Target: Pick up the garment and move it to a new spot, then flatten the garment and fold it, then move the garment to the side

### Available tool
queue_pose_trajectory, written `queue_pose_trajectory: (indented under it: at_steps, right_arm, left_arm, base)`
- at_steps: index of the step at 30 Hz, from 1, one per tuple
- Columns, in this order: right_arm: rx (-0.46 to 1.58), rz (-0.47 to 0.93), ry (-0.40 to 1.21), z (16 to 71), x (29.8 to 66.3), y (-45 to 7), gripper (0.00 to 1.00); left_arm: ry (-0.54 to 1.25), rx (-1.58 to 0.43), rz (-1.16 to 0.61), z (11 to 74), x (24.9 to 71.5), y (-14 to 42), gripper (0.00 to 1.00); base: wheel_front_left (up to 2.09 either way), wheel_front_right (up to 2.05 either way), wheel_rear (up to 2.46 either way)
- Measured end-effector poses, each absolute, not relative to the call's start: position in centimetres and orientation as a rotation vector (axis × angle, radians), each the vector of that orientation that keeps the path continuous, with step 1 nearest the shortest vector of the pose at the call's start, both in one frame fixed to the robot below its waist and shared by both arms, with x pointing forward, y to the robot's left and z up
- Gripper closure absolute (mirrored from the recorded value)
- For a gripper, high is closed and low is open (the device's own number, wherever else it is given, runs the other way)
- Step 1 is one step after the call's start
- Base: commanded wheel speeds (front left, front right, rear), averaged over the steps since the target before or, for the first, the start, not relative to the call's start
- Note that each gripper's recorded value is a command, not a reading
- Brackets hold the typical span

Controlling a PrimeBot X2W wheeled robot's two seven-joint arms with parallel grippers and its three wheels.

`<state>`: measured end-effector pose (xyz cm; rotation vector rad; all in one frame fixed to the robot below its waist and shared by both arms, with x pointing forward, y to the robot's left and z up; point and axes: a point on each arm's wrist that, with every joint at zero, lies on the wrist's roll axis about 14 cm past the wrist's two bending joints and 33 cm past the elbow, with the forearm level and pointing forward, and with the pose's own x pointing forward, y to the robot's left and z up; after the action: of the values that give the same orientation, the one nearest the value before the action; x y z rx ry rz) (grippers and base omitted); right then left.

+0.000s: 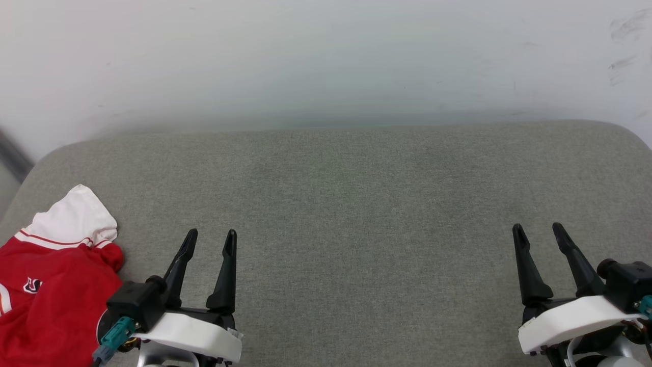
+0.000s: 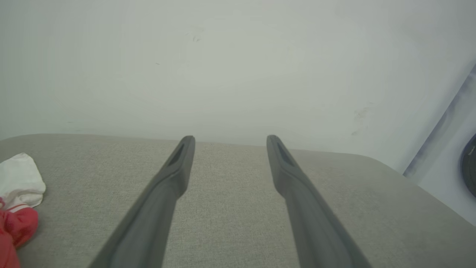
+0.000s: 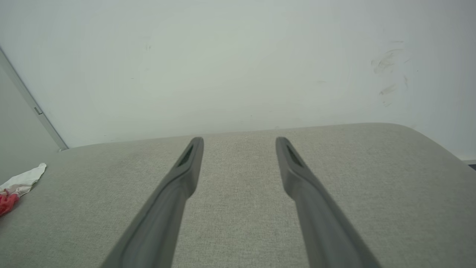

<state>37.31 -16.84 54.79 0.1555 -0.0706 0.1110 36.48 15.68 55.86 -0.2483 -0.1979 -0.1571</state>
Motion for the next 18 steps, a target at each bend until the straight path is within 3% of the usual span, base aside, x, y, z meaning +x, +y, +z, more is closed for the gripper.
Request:
queue_pose_trajectory:
  at_steps: [18]
  right_arm:
    - [0.071,0.101,-0.09,55.1,37.24,-17.1,0.0]
  left_arm:
    - [-0.202,-0.146,-0.16,55.24,36.19,15.4,0.0]
  base:
    - [0.0,0.0,0.0]
